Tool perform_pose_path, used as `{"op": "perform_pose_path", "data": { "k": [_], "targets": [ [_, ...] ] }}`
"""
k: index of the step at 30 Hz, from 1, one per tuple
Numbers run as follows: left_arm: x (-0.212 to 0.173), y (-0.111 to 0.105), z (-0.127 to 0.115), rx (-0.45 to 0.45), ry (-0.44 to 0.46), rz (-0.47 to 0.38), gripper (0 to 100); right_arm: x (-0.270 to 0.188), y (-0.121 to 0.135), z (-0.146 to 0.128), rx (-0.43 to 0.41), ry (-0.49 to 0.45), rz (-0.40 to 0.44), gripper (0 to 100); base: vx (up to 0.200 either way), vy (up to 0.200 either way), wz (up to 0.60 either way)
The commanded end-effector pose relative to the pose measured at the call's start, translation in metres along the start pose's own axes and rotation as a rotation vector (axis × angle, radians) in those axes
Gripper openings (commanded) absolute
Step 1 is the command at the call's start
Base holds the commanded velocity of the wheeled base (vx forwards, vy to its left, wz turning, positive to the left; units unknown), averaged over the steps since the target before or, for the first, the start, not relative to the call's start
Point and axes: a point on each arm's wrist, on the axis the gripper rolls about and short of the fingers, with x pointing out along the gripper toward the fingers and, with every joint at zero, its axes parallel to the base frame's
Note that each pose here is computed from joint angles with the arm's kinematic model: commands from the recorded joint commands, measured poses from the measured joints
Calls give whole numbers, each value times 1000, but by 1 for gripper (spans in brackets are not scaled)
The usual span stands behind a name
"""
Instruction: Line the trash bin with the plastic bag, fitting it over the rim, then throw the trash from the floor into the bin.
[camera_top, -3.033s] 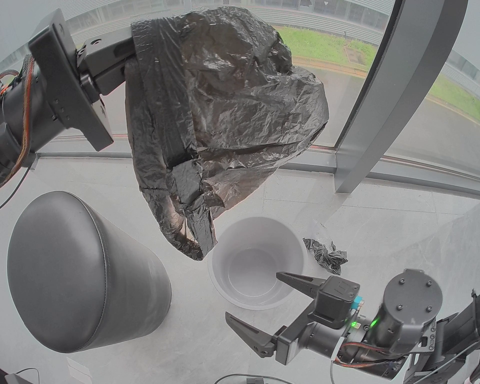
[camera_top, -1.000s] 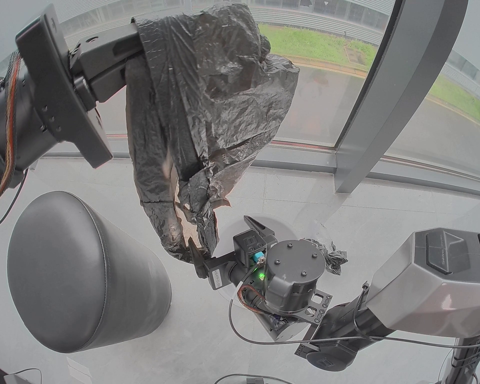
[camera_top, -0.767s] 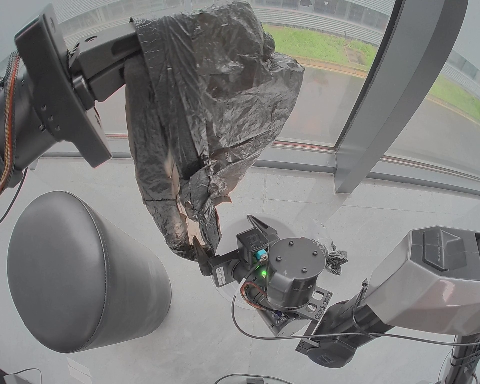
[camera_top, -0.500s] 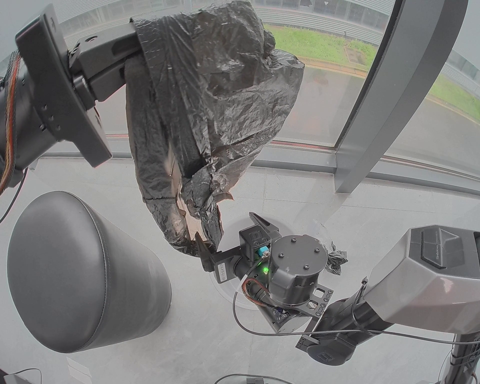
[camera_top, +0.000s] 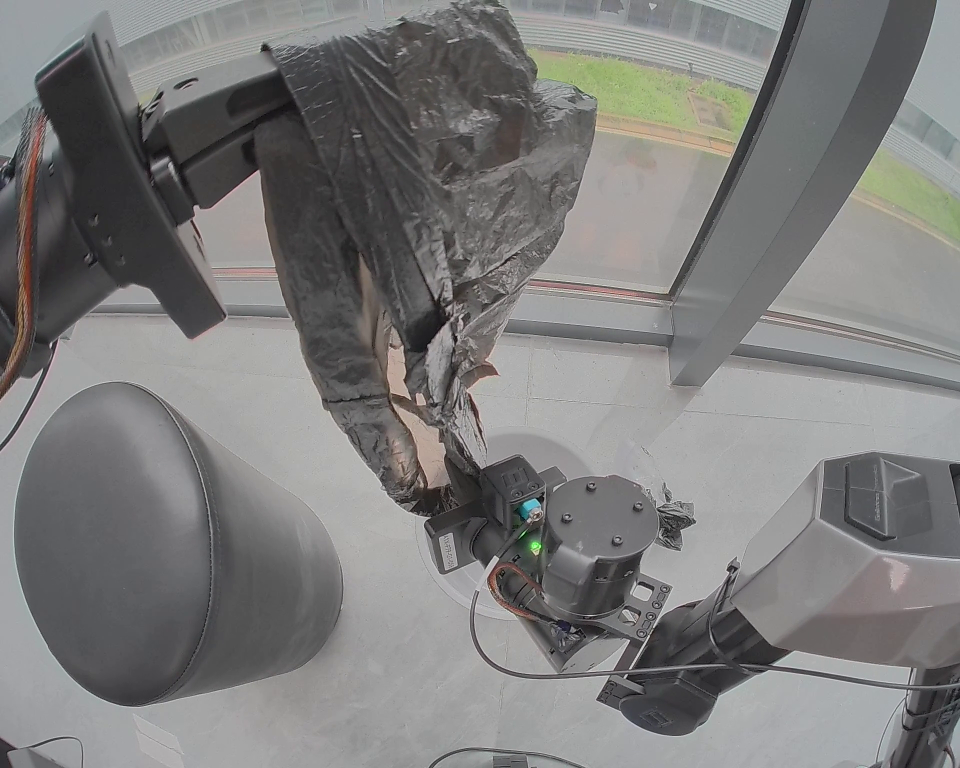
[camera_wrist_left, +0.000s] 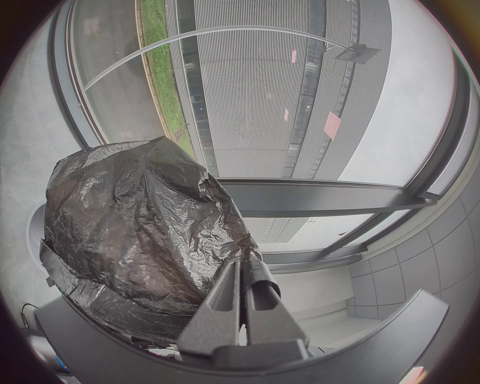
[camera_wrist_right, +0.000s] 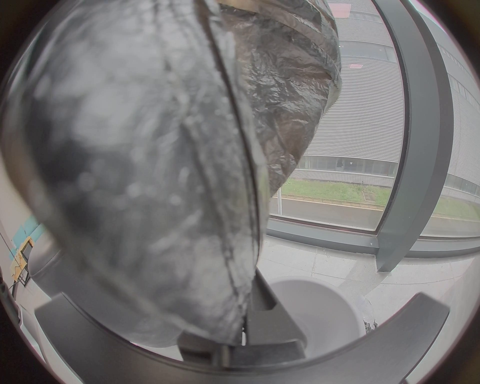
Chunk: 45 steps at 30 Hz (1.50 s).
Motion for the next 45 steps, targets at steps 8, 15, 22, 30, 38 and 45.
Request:
{"op": "perform_pose_path", "data": {
  "k": [8,15,22,30,38,45],
  "targets": [
    [-4,22,1,-5,-14,79,0,-31,-36,9,-57,101,17,0,0,0,0],
    [-6,40,4,25,-30,147,0,-54,-66,30,-106,237,60,0,0,0,0],
    [-14,67,-3,71,-10,244,0,-76,-107,55,-89,364,88,0,0,0,0],
    [-21,104,-12,38,14,368,0,-94,-136,80,115,561,264,0,0,0,0],
    [-22,122,-19,8,41,430,0,-89,-157,81,189,672,313,0,0,0,0],
    [-21,142,-26,-25,73,493,0,-87,-158,66,234,768,378,0,0,0,0]
  ]
}}
